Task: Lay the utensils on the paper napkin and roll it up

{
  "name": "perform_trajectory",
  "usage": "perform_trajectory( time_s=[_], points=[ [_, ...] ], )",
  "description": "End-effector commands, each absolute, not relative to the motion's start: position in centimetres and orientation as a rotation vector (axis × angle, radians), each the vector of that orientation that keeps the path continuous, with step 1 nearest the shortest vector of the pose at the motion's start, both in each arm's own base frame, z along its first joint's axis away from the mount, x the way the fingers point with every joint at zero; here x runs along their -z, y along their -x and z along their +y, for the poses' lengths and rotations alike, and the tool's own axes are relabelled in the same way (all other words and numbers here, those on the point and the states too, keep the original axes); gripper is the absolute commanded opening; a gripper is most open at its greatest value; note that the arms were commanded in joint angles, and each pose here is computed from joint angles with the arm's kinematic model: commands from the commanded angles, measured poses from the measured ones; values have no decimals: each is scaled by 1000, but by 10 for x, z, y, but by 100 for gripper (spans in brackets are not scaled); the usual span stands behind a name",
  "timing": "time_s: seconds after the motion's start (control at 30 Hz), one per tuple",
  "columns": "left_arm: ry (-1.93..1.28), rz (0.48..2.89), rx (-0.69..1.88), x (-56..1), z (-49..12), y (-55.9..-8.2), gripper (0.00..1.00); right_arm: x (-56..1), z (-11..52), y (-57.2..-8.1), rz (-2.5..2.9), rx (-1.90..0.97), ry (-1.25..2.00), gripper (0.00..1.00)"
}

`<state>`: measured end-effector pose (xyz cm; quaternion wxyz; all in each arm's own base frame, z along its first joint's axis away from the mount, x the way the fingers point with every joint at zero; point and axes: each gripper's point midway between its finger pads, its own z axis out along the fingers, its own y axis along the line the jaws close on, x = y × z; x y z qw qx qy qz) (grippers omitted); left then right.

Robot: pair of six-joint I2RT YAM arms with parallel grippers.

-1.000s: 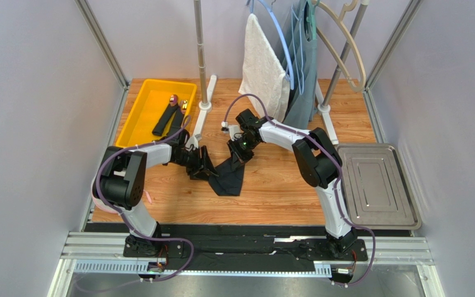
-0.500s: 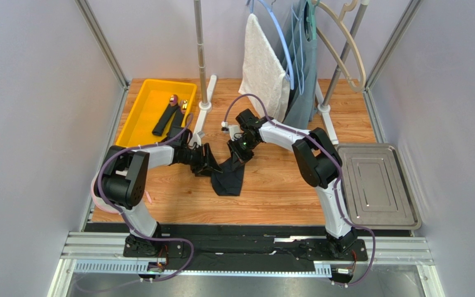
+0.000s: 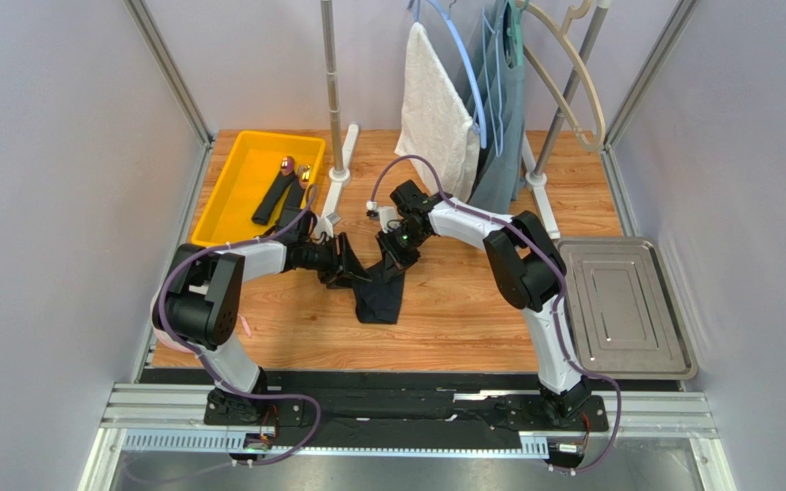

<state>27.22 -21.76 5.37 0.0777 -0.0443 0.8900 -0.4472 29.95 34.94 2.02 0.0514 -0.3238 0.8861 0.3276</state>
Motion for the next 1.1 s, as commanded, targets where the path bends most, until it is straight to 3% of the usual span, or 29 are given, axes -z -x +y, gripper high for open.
perform_trajectory(
  time_s=[0.0, 0.1, 0.2, 0.4, 0.53, 0.9, 1.07],
  points=[
    [135, 2703, 1296, -44, -214, -271, 56, 22, 325, -285, 2839, -841, 1018, 1],
    [176, 2762, 1230, -33, -206, -267, 66, 22, 326, -285, 2839, -841, 1018, 1],
    [198, 2823, 1163, -25, -197, -261, 68, 20, 327, -286, 2834, -840, 1018, 1],
    [202, 2844, 1201, -21, -197, -250, 61, 21, 327, -286, 2835, -842, 1018, 1],
    [186, 2908, 1097, -14, -173, -238, 64, 20, 325, -284, 2837, -836, 1022, 1],
    [169, 2784, 1237, -21, -186, -266, 59, 23, 327, -285, 2845, -843, 1016, 1],
    [146, 2739, 1304, -31, -193, -273, 44, 23, 326, -286, 2846, -835, 1018, 0]
  ],
)
